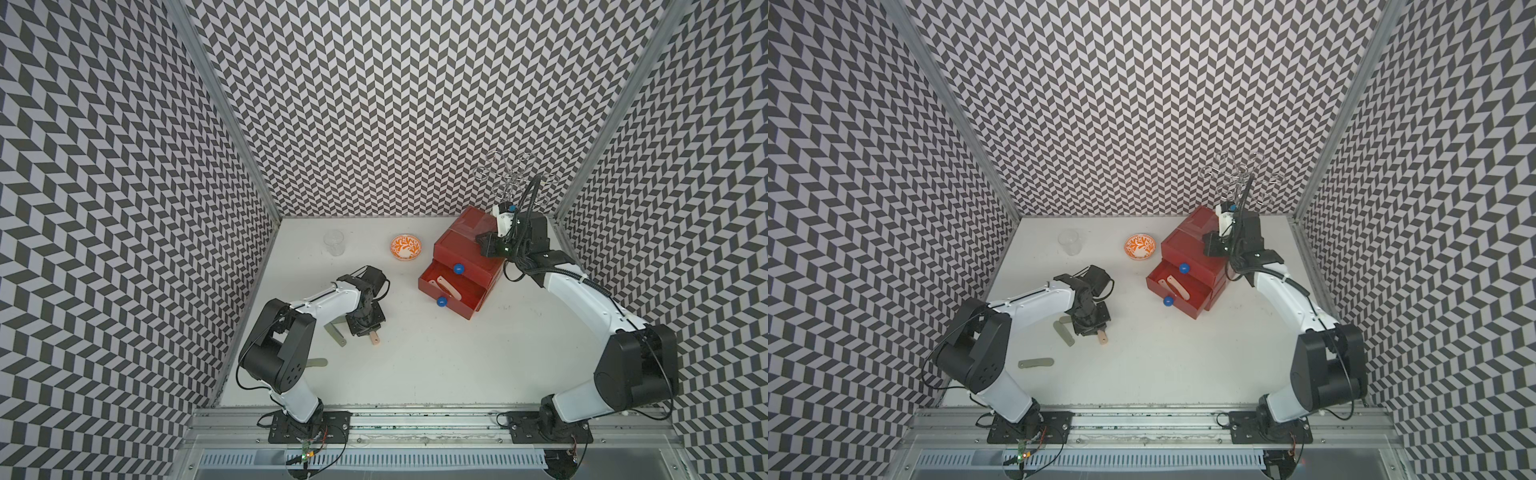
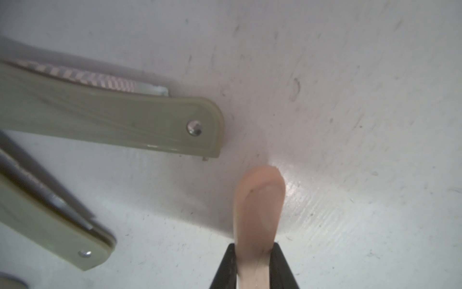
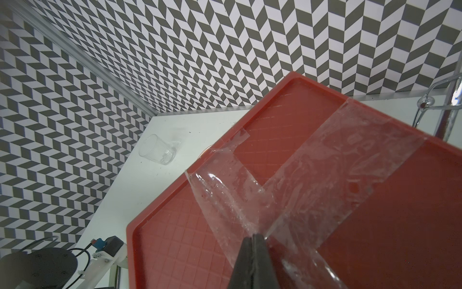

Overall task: Place the fruit knives into the drawer by color
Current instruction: Pick up the fruit knife from the center of the board, then place the fruit knife in the drawer.

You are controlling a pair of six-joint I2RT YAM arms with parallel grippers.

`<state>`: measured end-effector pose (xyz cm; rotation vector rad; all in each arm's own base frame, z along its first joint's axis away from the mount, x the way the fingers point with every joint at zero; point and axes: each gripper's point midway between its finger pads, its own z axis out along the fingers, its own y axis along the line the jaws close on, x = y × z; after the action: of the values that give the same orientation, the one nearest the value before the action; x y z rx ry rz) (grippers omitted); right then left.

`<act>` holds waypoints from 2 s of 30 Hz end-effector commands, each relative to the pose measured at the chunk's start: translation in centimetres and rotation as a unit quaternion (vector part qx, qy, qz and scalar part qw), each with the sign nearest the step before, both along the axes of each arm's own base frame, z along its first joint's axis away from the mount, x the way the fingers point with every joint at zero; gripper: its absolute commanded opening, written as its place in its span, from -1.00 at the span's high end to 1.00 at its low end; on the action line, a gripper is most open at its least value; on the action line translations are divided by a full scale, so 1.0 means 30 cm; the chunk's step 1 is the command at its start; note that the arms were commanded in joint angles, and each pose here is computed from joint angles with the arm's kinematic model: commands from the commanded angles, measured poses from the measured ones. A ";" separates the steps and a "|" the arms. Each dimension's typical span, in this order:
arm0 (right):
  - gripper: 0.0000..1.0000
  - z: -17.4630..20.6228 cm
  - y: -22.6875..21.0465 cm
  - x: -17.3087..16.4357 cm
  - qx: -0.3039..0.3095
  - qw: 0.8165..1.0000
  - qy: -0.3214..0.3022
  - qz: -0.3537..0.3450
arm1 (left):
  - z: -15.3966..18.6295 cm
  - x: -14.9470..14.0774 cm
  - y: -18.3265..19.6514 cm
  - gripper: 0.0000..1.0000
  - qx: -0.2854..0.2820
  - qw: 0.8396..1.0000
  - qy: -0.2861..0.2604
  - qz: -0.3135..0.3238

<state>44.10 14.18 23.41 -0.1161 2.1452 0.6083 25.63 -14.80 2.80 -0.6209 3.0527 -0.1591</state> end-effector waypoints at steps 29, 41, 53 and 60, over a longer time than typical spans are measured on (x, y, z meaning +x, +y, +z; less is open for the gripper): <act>0.98 -0.327 -0.065 -0.141 -0.053 0.981 0.184 -0.020 | 0.301 0.114 -0.146 0.87 -0.099 0.991 -0.087 -0.010; 0.98 -0.329 -0.067 -0.140 -0.056 0.981 0.186 -0.021 | 0.548 0.193 -0.265 0.87 -0.199 0.966 -0.163 0.000; 0.98 -0.322 -0.070 -0.138 -0.059 0.981 0.186 -0.023 | 0.680 0.236 -0.491 0.86 -0.300 0.934 -0.190 -0.032; 0.98 -0.325 -0.069 -0.136 -0.058 0.981 0.186 -0.023 | 0.693 0.282 -0.589 0.86 -0.316 0.928 -0.196 -0.035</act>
<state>44.13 14.15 23.44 -0.1120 2.1603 0.6059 33.22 -30.99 22.42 -0.4293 2.6400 -1.0836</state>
